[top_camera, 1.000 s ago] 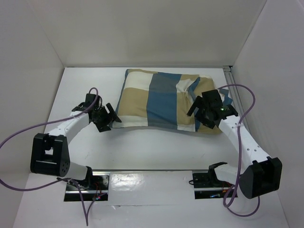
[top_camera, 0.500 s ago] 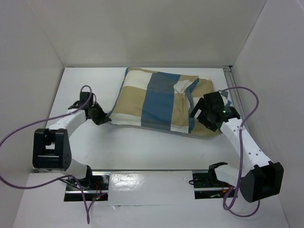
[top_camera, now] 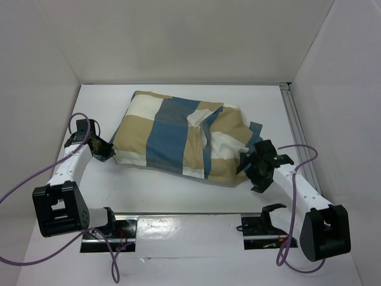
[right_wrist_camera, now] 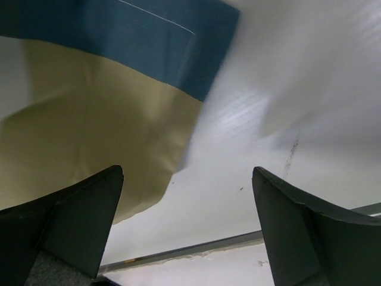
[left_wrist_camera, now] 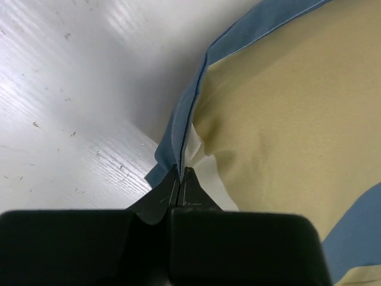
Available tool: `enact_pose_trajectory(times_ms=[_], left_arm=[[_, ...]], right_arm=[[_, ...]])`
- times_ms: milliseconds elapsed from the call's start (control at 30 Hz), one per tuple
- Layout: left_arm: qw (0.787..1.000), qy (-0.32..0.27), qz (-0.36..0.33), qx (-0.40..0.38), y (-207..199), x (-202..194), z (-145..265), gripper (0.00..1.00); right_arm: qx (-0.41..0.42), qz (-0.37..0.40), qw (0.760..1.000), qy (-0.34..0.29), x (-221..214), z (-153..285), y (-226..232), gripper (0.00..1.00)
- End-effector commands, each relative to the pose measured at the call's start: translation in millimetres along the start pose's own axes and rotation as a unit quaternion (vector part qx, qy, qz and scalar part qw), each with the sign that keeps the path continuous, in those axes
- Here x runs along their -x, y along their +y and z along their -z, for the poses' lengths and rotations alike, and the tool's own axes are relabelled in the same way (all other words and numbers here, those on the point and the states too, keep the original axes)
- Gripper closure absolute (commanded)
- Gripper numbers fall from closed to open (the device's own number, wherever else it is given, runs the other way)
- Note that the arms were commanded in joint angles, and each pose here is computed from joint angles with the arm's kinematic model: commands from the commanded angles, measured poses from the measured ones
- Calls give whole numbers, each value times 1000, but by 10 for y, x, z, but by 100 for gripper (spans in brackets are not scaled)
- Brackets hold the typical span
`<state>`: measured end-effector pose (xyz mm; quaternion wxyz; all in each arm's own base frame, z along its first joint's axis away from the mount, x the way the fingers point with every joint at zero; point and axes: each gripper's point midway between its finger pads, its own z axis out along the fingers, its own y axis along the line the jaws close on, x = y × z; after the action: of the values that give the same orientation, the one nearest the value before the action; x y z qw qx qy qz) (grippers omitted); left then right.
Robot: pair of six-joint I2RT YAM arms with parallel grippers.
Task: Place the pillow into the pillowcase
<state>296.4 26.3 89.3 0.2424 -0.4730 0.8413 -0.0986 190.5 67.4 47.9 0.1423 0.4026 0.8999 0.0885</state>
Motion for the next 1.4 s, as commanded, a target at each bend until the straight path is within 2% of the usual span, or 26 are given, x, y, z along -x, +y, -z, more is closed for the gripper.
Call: enact_pose_trajectory(times_ms=[0,100,233,333,467,500,567,600,700,767,800,833,867,900,967,1067,1200,1367], left_arm=[[1000,1,-3,15,115,-64,48,100],[1000,-2,-8,12,109,-55,67,100],[1000,1,-13,9,101,-66,70,100],[1000,5,-13,5,90,-78,73,100],[1000,1,-13,2,62,-53,87,100],[1000,1,-13,2,62,-53,87,100],[1000,5,-17,6,98,-82,70,100],[1000,2,-17,3,88,-74,90,100],[1000,3,-13,7,120,-68,92,100],[1000,3,-19,1,103,-71,114,100],[1000,0,-19,-2,75,-46,130,100],[1000,1,-25,-9,56,-51,153,100],[1000,1,-25,-9,56,-51,153,100],[1000,1,-25,-16,18,-38,172,100],[999,4,-25,-19,7,-49,175,100],[999,11,-30,-26,-13,-75,182,100],[998,23,-35,-46,-113,-111,195,100],[997,14,-46,-64,-238,-52,249,100]], right_arm=[[45,-87,995,7,-70,-54,107,5],[93,-112,989,5,-98,-164,200,9],[97,-124,988,5,-74,-297,248,10],[115,-133,984,8,-60,-372,340,15],[104,-185,977,13,-84,-564,290,26],[102,-196,975,6,-68,-588,269,38],[104,-214,971,-2,-35,-631,266,53],[112,-227,968,-11,4,-642,287,63],[108,-239,965,-19,39,-614,272,73],[121,-230,965,-30,107,-443,346,72],[103,-223,969,-35,92,-408,254,67],[104,-223,969,-36,77,-360,229,61],[109,-219,969,-43,99,-287,231,49],[136,-218,965,-52,127,-153,273,44],[125,-236,963,-34,1,-97,150,38],[153,-269,951,2,-186,-5,99,36],[203,-312,927,42,-324,36,147,26],[221,-325,918,52,-324,-7,206,19]])
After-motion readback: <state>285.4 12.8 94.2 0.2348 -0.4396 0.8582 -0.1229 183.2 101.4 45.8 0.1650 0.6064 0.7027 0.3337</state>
